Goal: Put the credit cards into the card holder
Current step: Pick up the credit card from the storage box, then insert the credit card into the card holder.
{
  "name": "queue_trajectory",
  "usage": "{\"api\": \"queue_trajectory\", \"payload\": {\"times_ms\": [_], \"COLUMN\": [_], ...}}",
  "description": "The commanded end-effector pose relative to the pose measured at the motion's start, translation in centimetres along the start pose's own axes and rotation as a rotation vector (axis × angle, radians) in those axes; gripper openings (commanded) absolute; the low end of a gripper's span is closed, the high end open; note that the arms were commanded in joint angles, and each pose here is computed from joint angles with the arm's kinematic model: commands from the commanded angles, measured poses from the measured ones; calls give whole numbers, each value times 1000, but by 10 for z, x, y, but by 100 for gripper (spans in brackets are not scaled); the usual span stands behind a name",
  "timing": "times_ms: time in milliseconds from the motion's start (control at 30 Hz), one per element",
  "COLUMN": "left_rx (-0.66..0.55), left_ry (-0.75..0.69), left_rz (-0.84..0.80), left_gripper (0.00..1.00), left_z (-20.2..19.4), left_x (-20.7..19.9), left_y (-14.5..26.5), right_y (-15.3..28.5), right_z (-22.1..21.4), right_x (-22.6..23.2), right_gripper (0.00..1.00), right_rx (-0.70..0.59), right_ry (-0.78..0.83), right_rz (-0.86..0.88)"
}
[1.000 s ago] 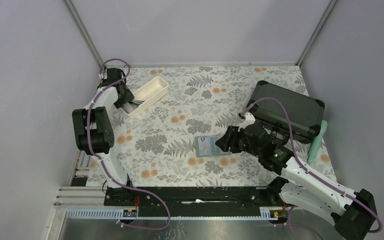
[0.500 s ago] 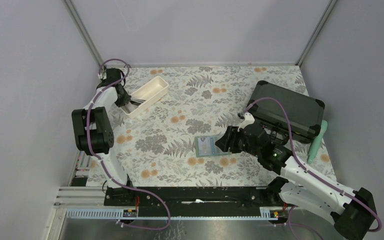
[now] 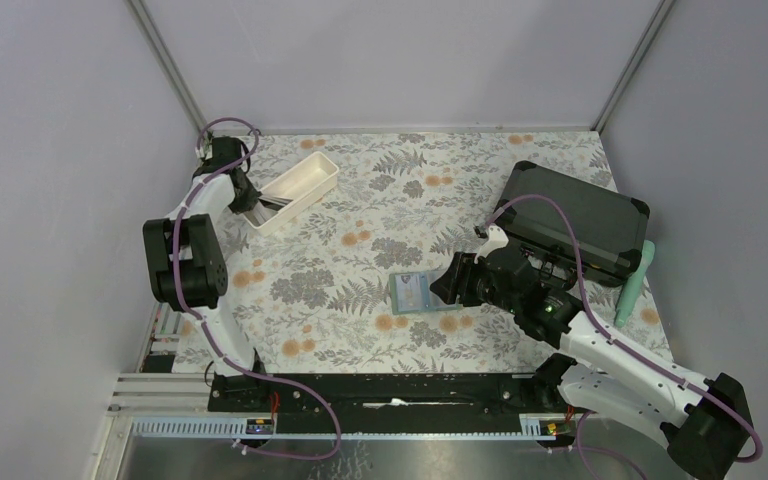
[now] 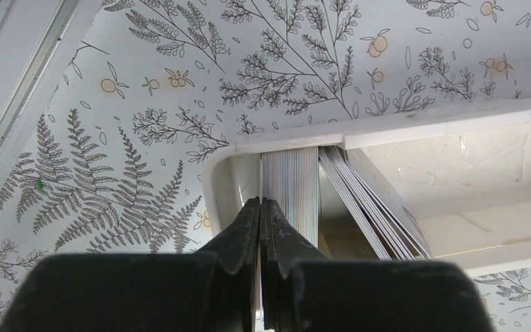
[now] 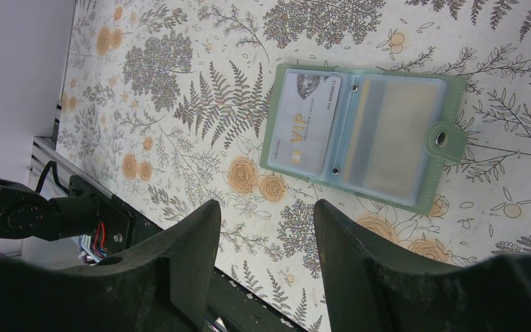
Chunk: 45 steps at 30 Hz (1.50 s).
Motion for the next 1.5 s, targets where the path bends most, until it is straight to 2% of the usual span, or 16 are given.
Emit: {"api": "queue_trajectory", "payload": {"times_ms": [0, 633, 833, 967, 1200, 1333, 1467], "left_rx": [-60, -167, -181, -121, 123, 264, 352], "left_ry": [-1, -8, 0, -67, -193, -178, -164], "left_rz": [-38, -105, -253, -407, -721, -921, -1076], "left_gripper": [0, 0, 0, 0, 0, 0, 0], "left_z": [13, 31, 25, -13, -131, -188, -236], "left_x": [-3, 2, -2, -23, -62, -79, -98], "left_y": [22, 87, 130, 161, 199, 211, 217], "right_y": [3, 7, 9, 9, 8, 1, -6], "right_z": [8, 15, 16, 14, -1, -8, -7], "right_x": [6, 8, 8, -2, -28, -45, -56], "right_gripper": [59, 59, 60, 61, 63, 64, 64], "right_rx": [-20, -52, -59, -28, 47, 76, 55], "right_ry": [3, 4, 17, 49, 73, 41, -21], "right_rz": [26, 30, 25, -58, -254, -323, -292]}}
Point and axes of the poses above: each gripper's point midway between its finger pads, its own y axis back along the fingers, its own x axis along the line the jaws close on, z = x × y, the point moved 7 cm from there along y, back along the fingers, and after that the axes turned 10 degrees about y, right-handed, at the moved point
